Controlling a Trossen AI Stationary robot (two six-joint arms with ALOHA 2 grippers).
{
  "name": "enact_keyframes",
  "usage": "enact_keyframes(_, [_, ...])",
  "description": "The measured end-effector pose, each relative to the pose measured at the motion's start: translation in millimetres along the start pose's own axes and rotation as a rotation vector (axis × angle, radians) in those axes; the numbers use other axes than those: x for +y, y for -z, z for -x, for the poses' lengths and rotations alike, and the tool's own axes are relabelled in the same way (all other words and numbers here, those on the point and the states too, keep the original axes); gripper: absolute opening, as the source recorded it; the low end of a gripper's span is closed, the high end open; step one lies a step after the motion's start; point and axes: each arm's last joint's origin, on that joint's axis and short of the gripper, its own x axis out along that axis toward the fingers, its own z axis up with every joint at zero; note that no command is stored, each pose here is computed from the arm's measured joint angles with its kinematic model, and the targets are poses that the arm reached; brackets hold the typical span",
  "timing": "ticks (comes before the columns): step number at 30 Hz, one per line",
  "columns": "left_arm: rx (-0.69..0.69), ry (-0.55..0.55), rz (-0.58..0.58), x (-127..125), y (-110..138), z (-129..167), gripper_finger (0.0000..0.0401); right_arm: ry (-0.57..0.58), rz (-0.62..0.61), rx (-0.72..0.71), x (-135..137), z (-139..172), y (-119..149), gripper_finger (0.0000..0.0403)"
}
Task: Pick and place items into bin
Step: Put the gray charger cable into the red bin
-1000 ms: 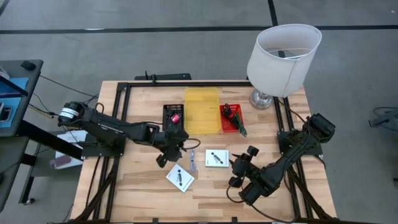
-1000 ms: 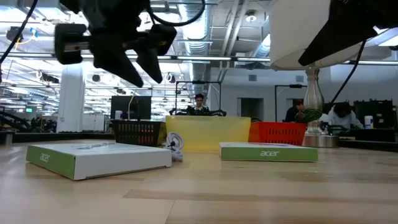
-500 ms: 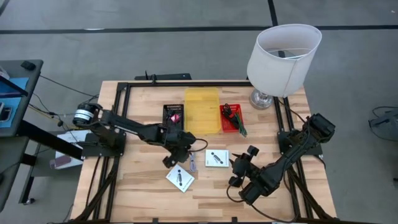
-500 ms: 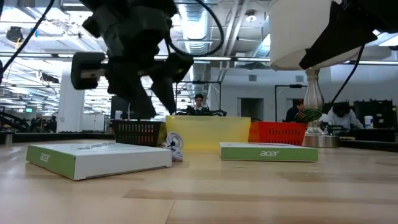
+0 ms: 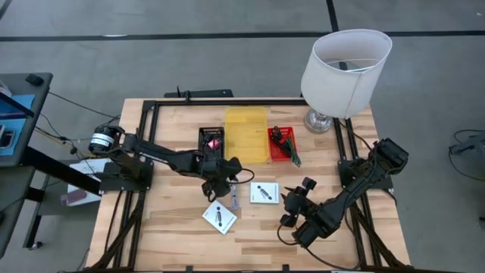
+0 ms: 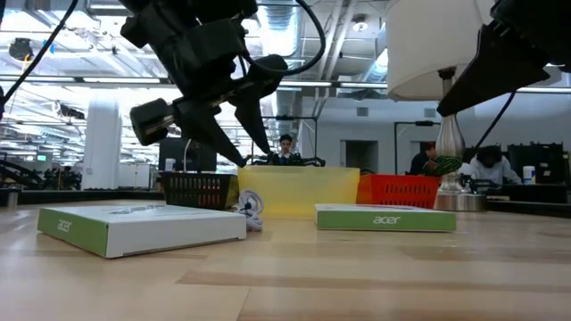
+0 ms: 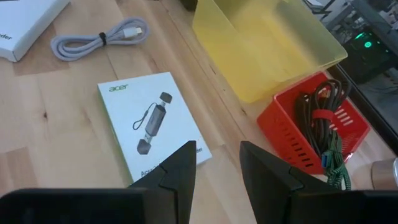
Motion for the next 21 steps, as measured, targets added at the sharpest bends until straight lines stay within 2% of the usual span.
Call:
enact_keyframes(3, [0.012, 0.037, -0.025, -5, -1, 0, 0.0148, -0.008, -0.009, 0.0, 1, 0, 0, 0.012])
enact_keyframes(9, [0.036, 0.071, -0.152, -18, -13, 2, 0.0148, -0.017, -0.023, -0.004, 2, 0, -1, 0.012])
enact_keyframes(17, [0.047, 0.054, -0.291, -23, -21, 2, 0.0148, -0.02, -0.027, -0.006, 3, 0, -1, 0.012])
enact_keyframes(21, [0.059, 0.04, -0.305, -22, -22, 2, 0.0148, -0.02, -0.027, -0.006, 3, 0, -1, 0.012])
